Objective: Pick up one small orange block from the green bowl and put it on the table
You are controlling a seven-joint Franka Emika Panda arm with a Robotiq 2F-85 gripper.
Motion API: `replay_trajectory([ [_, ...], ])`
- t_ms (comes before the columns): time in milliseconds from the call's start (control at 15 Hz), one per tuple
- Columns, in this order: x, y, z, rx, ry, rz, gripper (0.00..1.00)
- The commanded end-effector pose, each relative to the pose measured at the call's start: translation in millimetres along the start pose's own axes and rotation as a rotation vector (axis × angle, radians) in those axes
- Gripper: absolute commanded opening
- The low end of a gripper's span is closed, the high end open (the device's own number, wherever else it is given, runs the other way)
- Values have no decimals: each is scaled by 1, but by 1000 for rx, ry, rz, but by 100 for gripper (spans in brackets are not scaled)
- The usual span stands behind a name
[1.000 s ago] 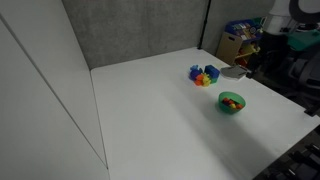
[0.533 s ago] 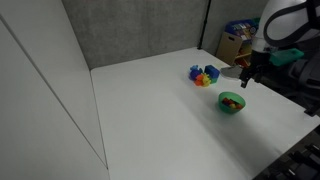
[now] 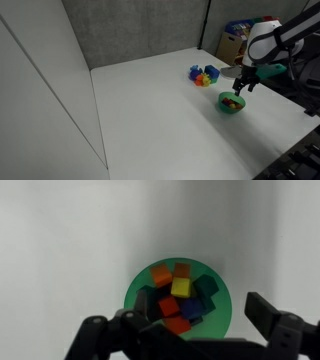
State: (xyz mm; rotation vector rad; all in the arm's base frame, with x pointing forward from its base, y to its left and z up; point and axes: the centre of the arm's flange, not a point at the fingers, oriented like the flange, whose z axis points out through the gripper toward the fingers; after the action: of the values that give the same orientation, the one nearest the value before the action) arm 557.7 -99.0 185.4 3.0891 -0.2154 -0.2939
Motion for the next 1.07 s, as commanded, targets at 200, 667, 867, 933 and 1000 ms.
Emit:
replay_trajectory([
  [200,35,14,46,-4,-4,26,100],
  [667,38,16,77,-20,-41,21,100],
  [867,37,17,84,-21,-53,21,100],
  [933,36,17,87,-23,-56,20,100],
  [1000,36,17,89,-24,-59,20,100],
])
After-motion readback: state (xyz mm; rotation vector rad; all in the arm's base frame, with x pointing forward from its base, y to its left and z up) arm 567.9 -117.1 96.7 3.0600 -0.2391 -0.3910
